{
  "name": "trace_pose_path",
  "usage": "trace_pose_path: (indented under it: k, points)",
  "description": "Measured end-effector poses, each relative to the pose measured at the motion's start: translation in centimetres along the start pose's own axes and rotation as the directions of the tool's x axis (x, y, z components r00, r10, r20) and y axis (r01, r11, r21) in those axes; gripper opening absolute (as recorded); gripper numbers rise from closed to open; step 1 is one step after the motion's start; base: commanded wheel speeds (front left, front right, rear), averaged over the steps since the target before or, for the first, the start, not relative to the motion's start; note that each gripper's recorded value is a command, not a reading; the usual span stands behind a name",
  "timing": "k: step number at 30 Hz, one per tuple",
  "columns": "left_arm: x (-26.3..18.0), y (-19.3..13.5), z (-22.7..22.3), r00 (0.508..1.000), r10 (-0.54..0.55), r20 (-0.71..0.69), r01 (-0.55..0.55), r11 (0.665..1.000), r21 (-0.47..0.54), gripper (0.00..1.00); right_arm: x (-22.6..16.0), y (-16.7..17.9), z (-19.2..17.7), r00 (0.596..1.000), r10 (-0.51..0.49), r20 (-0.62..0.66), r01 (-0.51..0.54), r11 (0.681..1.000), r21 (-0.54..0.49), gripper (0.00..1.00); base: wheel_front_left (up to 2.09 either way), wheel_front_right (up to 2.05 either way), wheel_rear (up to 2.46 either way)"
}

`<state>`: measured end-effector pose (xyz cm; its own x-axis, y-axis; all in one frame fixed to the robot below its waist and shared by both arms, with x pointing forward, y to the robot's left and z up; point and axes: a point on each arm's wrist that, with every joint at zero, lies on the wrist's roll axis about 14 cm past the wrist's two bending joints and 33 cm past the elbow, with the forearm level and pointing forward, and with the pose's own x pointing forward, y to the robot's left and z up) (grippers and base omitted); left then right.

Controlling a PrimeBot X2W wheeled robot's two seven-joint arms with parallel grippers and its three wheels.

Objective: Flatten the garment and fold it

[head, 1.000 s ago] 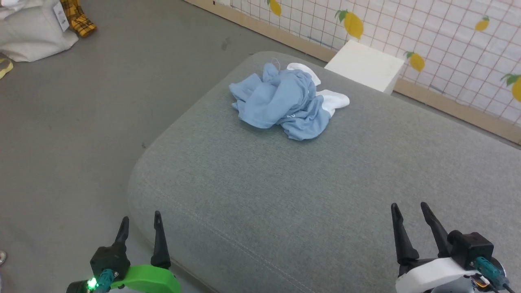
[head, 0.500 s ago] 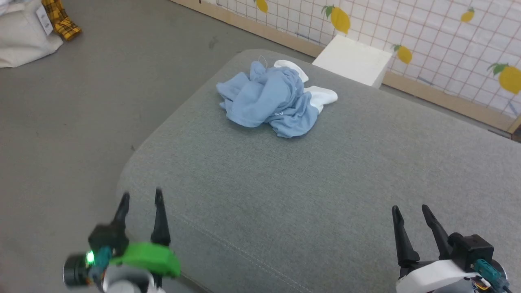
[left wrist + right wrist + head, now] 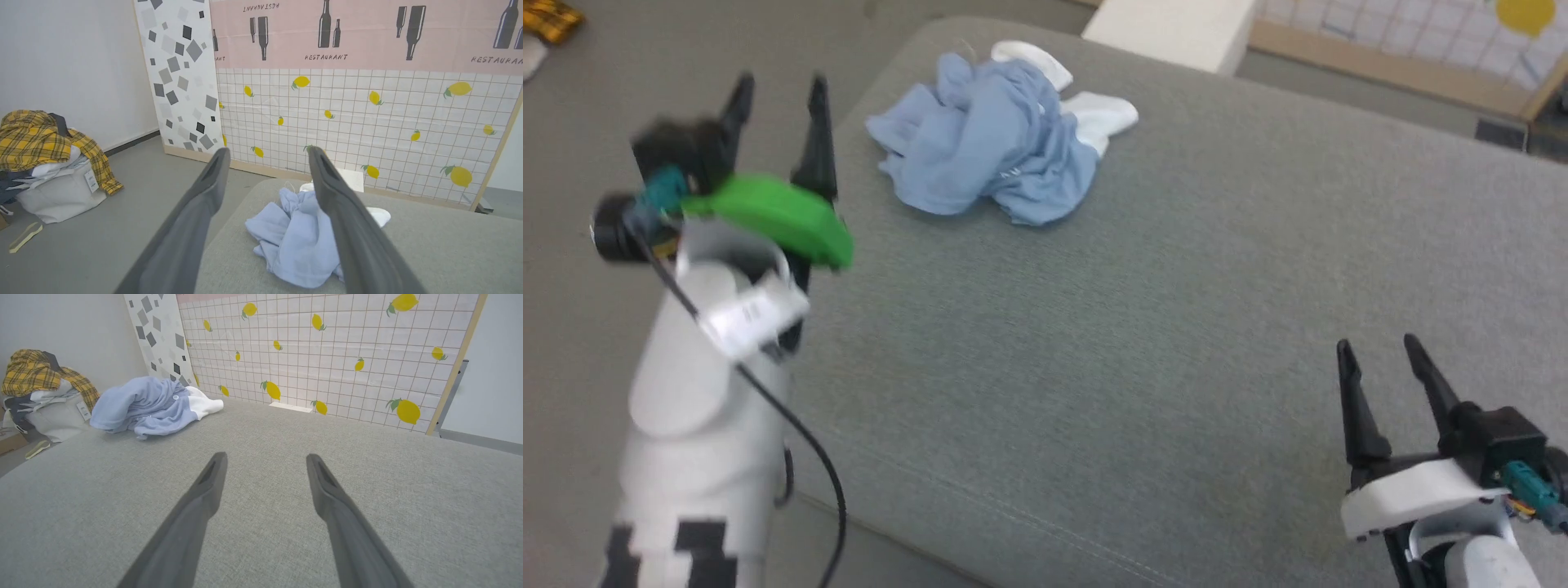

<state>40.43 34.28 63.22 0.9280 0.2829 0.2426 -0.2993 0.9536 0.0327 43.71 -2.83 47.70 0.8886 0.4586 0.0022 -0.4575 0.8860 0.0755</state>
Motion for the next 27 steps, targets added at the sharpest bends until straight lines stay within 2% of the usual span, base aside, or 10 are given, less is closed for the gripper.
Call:
trace_pose_path:
  k: [5, 11, 14, 19, 23, 27]
  points:
    - [5.6, -1.4, -2.7, 0.988, -0.031, -0.15, 0.022, 0.998, -0.063, 1.0, -0.1, -3.2, -1.1, 0.996, -0.08, -0.029, 0.079, 0.997, -0.018, 1.0, 0.0, 0.0, 0.0]
    - [9.1, -3.9, -9.5, 0.906, -0.075, -0.416, 0.021, 0.991, -0.132, 1.0, -1.1, -7.8, -2.5, 0.977, -0.202, -0.063, 0.199, 0.979, -0.048, 1.0, 0.0, 0.0, 0.0]
    - [9.5, -5.4, -13.8, 0.82, -0.095, -0.565, 0.023, 0.991, -0.133, 1.0, -1.9, -9.9, -3.5, 0.962, -0.258, -0.088, 0.254, 0.965, -0.059, 1.0, 0.0, 0.0, 0.0]
    - [7.4, -7.6, -21.5, 0.589, -0.098, -0.802, 0.005, 0.993, -0.117, 1.0, -3.3, -12.5, -5.3, 0.934, -0.33, -0.135, 0.322, 0.944, -0.078, 1.0, 0.0, 0.0, 0.0]
    - [6.2, -9.1, -25.1, 0.484, -0.101, -0.869, 0.016, 0.994, -0.106, 1.0, -4.3, -13.6, -7.0, 0.915, -0.359, -0.182, 0.349, 0.933, -0.088, 1.0, 0.0, 0.0, 0.0]
    - [5.4, -10.1, -27.4, 0.437, -0.102, -0.894, 0.024, 0.995, -0.102, 1.0, -4.5, -13.9, -8.1, 0.906, -0.367, -0.21, 0.355, 0.93, -0.091, 1.0, 0.0, 0.0, 0.0]
